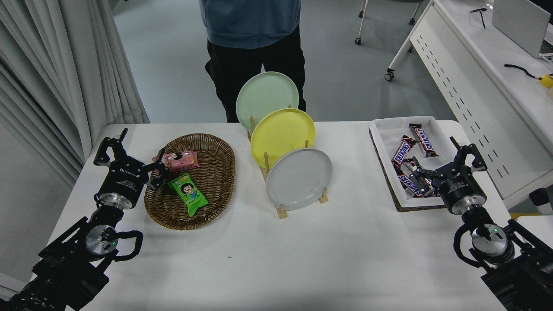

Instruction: Place the plate on the table

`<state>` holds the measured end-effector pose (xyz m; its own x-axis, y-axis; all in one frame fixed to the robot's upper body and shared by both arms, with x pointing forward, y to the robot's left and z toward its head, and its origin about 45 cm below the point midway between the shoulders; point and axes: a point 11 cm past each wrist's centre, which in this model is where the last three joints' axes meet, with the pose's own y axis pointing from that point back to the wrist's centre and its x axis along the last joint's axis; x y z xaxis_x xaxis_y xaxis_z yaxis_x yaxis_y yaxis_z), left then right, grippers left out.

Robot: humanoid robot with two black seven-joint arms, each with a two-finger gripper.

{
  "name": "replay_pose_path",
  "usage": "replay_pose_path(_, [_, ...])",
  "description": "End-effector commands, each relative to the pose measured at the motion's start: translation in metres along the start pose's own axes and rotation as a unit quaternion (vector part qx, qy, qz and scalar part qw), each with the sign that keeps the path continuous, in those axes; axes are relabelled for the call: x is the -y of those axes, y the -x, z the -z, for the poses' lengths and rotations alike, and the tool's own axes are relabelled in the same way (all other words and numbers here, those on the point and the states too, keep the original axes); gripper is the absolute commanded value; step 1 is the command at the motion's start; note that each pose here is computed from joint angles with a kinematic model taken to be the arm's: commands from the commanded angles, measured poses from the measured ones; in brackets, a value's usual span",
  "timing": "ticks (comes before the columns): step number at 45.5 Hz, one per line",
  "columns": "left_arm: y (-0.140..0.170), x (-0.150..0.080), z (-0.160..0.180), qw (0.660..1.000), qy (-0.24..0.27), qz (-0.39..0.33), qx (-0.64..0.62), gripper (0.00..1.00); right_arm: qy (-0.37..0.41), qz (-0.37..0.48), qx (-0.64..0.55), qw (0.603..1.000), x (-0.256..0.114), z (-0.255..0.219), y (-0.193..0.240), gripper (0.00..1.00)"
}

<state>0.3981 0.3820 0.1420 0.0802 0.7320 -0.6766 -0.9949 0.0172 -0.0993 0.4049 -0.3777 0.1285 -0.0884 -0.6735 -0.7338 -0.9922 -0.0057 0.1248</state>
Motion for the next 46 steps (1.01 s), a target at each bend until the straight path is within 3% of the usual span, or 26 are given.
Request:
replay_pose_path(1, [-0.0001,0.0,0.0001,1.0,-0.001,0.0,0.0,1.0,0.0,0.001,0.001,1.0,0.0,-0.0005,0.0005,1.0])
replay_pose_path(46, [0.0004,0.0002,0.0,1.0,0.0,0.0,0.0,1.0,0.002,-0.003,-0.011,1.0,0.001,0.0011,-0.0018,1.0])
